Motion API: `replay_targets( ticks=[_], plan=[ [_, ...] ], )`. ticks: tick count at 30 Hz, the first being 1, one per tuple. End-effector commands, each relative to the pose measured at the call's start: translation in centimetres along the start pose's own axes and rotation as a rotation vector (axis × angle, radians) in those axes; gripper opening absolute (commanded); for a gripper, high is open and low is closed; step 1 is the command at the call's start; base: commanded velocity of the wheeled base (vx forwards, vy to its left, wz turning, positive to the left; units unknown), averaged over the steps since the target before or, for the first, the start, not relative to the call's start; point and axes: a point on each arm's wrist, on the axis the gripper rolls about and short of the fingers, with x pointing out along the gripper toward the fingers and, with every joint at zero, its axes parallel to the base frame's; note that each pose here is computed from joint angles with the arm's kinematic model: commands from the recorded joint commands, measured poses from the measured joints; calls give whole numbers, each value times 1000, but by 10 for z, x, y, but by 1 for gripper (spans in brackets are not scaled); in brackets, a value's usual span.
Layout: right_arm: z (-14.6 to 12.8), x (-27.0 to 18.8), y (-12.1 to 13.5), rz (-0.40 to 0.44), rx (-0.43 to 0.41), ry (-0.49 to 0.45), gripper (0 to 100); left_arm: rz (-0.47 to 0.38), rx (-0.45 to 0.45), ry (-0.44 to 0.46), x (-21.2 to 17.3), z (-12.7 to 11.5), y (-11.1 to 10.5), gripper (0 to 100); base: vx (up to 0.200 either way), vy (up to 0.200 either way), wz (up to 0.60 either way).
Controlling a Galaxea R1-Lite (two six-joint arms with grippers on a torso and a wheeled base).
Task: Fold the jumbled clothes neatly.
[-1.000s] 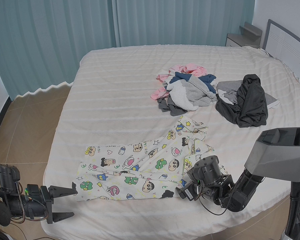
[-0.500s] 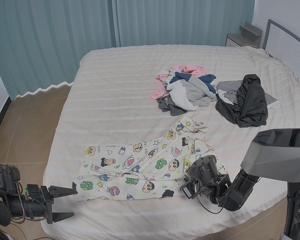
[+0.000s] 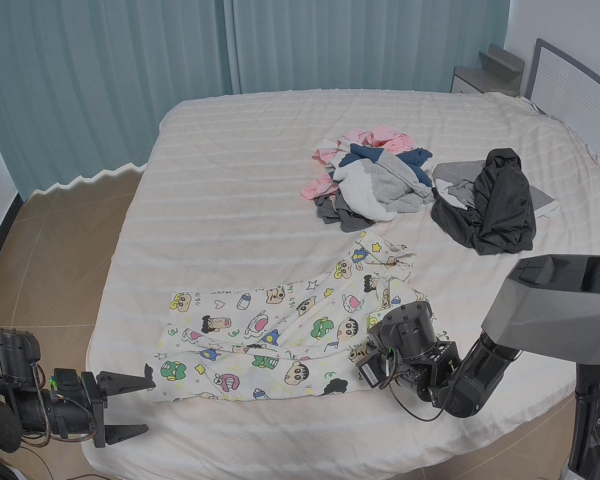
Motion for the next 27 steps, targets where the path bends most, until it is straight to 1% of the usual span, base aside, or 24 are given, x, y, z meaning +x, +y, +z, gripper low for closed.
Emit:
replay_targets(
  ticks=[1,7,11,19,25,26,27],
  plan=[
    [7,1,-1,1,5,-21,0,10,-13,6,-1,-3,3,100,0,0,0],
    [19,6,-2,-7,22,-58,0,9,-13,8,-1,-3,3,100,0,0,0],
    [25,9,-3,-7,27,-62,0,9,-12,6,-1,-3,3,100,0,0,0],
    [25,15,-6,-21,51,-53,0,10,-12,6,-1,-3,3,100,0,0,0],
    [16,19,0,-12,76,-28,0,10,-13,6,-1,-3,3,100,0,0,0],
    [18,19,0,-9,104,-33,100,9,-12,8,-1,-3,3,100,0,0,0],
    [18,20,0,-9,122,-35,100,9,-12,8,-1,-3,3,100,0,0,0]
  ],
)
